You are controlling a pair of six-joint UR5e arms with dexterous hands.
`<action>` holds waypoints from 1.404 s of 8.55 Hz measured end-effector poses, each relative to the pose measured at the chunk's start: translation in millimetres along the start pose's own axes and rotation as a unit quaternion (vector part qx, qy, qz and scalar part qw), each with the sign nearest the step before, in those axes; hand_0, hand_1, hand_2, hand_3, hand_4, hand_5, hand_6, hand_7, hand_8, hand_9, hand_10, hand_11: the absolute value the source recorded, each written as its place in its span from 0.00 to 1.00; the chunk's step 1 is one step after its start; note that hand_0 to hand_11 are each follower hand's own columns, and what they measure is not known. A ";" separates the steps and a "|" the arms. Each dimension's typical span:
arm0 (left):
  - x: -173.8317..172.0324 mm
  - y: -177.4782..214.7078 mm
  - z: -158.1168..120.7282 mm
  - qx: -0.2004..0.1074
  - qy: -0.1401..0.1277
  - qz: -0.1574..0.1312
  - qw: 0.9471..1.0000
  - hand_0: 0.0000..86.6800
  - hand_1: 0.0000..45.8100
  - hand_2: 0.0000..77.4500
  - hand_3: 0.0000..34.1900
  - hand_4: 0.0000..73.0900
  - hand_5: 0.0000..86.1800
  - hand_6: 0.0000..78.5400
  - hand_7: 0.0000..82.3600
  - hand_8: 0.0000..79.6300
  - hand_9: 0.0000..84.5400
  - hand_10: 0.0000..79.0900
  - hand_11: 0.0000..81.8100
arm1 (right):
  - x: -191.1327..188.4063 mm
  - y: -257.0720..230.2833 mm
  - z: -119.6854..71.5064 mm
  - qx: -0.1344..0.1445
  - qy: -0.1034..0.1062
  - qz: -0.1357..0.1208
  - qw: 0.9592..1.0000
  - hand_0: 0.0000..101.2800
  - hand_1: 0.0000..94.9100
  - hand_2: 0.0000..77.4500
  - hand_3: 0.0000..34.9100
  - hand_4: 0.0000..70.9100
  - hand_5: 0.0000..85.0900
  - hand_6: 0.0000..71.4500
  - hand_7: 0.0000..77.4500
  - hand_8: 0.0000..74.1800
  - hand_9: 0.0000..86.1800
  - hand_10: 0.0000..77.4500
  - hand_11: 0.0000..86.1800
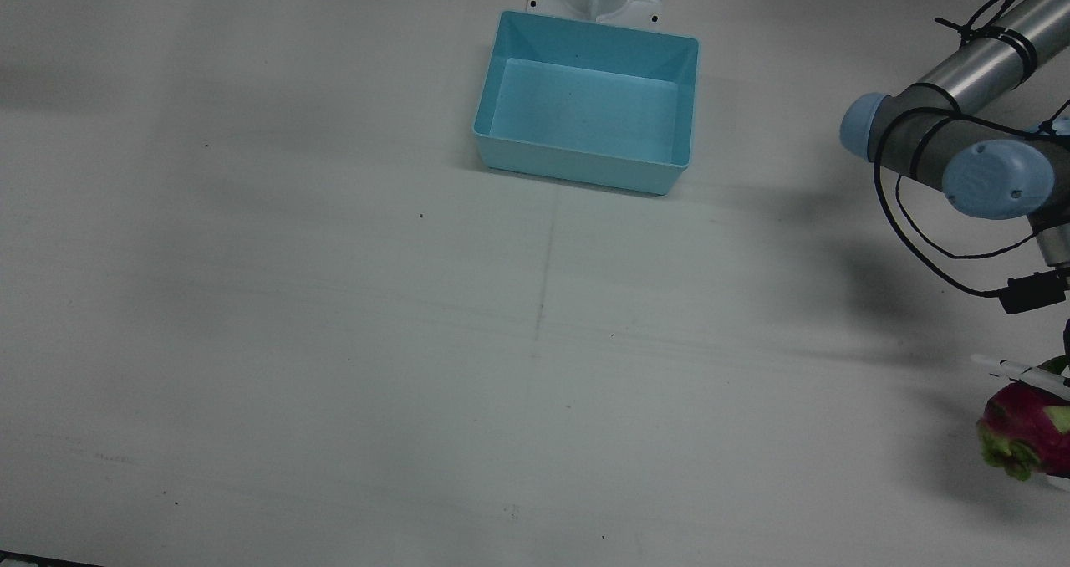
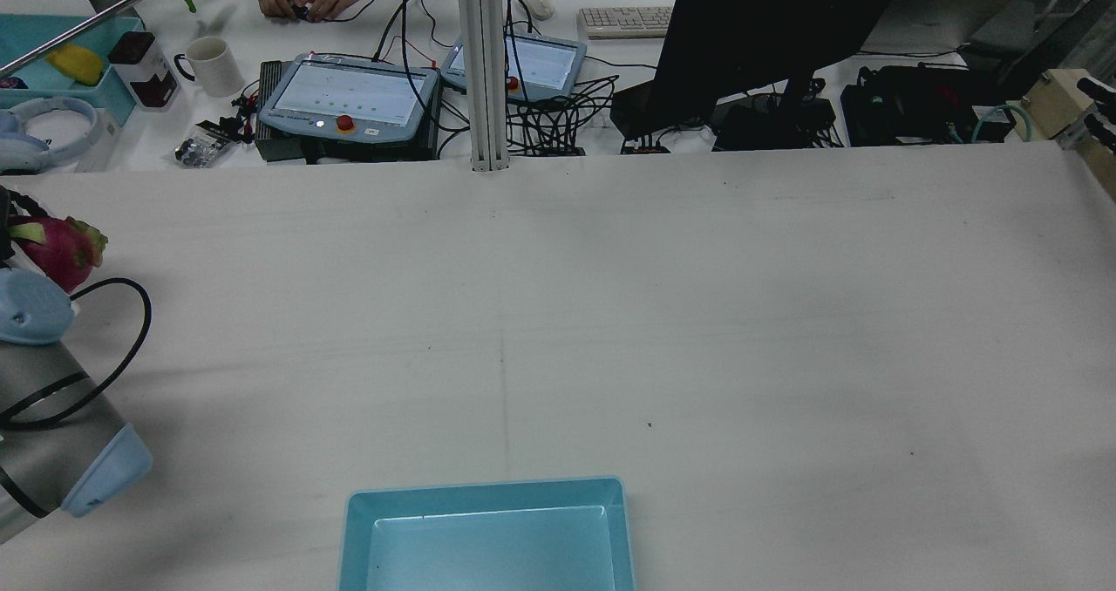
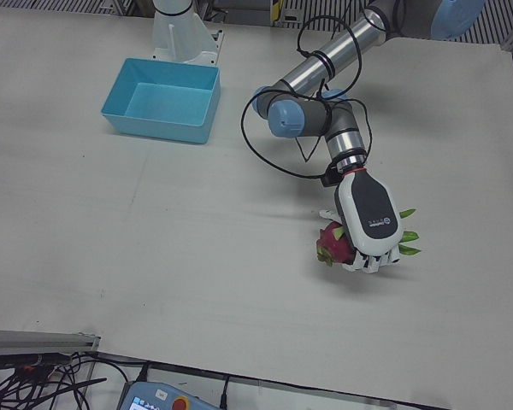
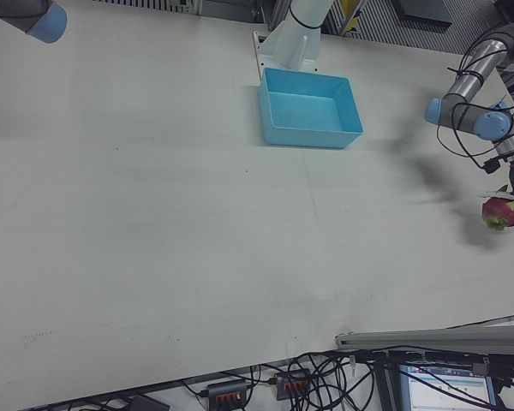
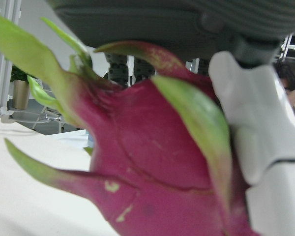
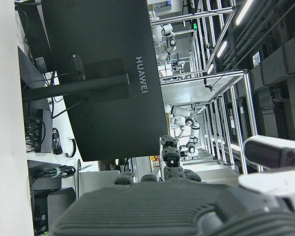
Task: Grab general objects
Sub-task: 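Lift the dragon fruit off the table with the left hand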
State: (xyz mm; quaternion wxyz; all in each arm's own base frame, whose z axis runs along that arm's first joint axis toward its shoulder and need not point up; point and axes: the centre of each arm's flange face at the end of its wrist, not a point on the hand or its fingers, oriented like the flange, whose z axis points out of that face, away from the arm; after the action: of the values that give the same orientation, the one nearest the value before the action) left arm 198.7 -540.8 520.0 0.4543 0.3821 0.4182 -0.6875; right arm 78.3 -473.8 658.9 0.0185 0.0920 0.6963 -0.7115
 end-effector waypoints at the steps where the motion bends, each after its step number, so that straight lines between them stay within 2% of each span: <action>1: 21.7 -9.9 -0.3 -0.007 0.012 -0.024 1.000 0.70 0.00 0.10 0.00 0.72 0.36 0.68 0.67 0.69 0.77 0.26 0.86 | 0.0 0.0 0.0 0.000 0.000 0.000 1.000 0.00 0.02 0.89 0.00 0.00 0.01 0.00 0.00 0.00 0.01 0.00 0.01; 2: 42.6 -18.6 0.7 -0.024 0.024 -0.052 0.998 0.70 0.00 0.10 0.00 0.72 0.36 0.68 0.67 0.69 0.77 0.26 0.86 | 0.0 0.0 0.0 0.000 0.000 0.000 1.000 0.00 0.02 0.89 0.00 0.00 0.01 0.00 0.00 0.00 0.01 0.00 0.01; 3: 62.6 -23.1 1.1 -0.056 0.036 -0.081 0.994 0.77 0.00 0.10 0.00 0.73 0.36 0.69 0.67 0.69 0.77 0.26 0.86 | 0.0 0.0 0.0 0.000 0.000 0.000 1.000 0.00 0.02 0.89 0.00 0.00 0.01 0.00 0.00 0.00 0.01 0.00 0.01; 4: 85.8 -22.4 0.6 -0.105 0.052 -0.113 0.987 0.77 0.00 0.10 0.00 0.73 0.36 0.69 0.67 0.69 0.77 0.26 0.86 | 0.0 0.0 0.0 0.000 0.000 0.000 1.000 0.00 0.03 0.89 0.00 0.00 0.01 0.00 0.00 0.00 0.01 0.00 0.01; 5: 103.8 -17.0 1.8 -0.159 0.068 -0.138 0.975 0.81 0.00 0.10 0.00 0.76 0.35 0.69 0.67 0.69 0.77 0.26 0.86 | 0.3 -0.1 0.1 0.000 0.000 0.000 1.000 0.00 0.02 0.89 0.00 0.00 0.01 0.00 0.00 0.00 0.01 0.00 0.01; 6: 118.1 -7.5 2.3 -0.219 0.083 -0.154 0.960 0.81 0.00 0.10 0.00 0.76 0.35 0.69 0.67 0.69 0.77 0.26 0.86 | 0.5 -0.3 0.1 0.000 0.001 0.000 1.000 0.00 0.02 0.89 0.00 0.00 0.01 0.00 0.00 0.00 0.01 0.00 0.01; 7: 132.2 1.7 -3.9 -0.277 0.096 -0.161 0.943 0.81 0.00 0.10 0.00 0.76 0.35 0.70 0.67 0.69 0.78 0.26 0.86 | 0.5 -0.5 0.1 0.001 0.001 0.000 1.000 0.00 0.02 0.89 0.00 0.00 0.01 0.00 0.00 0.00 0.01 0.00 0.01; 8: 147.4 8.5 -16.6 -0.321 0.108 -0.161 0.927 0.82 0.00 0.10 0.00 0.77 0.35 0.71 0.66 0.69 0.78 0.26 0.86 | 0.5 -1.0 0.1 0.001 0.001 0.000 1.000 0.00 0.02 0.89 0.00 0.00 0.01 0.00 0.00 0.00 0.01 0.00 0.01; 9: 163.5 13.6 -31.9 -0.358 0.119 -0.158 0.912 0.75 0.00 0.10 0.00 0.79 0.34 0.71 0.67 0.69 0.78 0.26 0.86 | 0.5 -1.3 0.0 0.001 0.001 0.000 1.000 0.00 0.02 0.89 0.00 0.00 0.01 0.00 0.00 0.00 0.01 0.00 0.01; 10: 186.9 20.7 -47.5 -0.390 0.127 -0.151 0.899 0.77 0.00 0.10 0.00 0.80 0.34 0.72 0.67 0.69 0.79 0.26 0.86 | 0.5 -1.4 0.0 0.001 0.001 0.000 1.000 0.00 0.02 0.89 0.00 0.00 0.01 0.00 0.00 0.00 0.01 0.00 0.01; 11: 223.8 34.2 -69.0 -0.425 0.135 -0.129 0.886 0.77 0.00 0.10 0.00 0.80 0.34 0.72 0.67 0.69 0.79 0.26 0.86 | 0.4 -1.5 0.0 0.001 0.000 0.000 1.000 0.00 0.02 0.89 0.00 0.00 0.01 0.00 0.00 0.00 0.01 0.00 0.01; 12: 257.5 49.9 -90.5 -0.453 0.141 -0.093 0.875 0.77 0.00 0.10 0.00 0.80 0.34 0.72 0.66 0.69 0.79 0.26 0.86 | 0.3 -1.8 0.0 0.002 0.000 0.000 1.000 0.00 0.02 0.89 0.00 0.00 0.01 0.00 0.00 0.00 0.01 0.00 0.01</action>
State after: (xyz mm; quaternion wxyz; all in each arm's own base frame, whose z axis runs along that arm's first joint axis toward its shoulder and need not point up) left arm 183.0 -547.8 243.0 0.4478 0.1868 0.7774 -0.4002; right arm 77.7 -473.8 660.6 0.0183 0.0920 0.6953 -0.7126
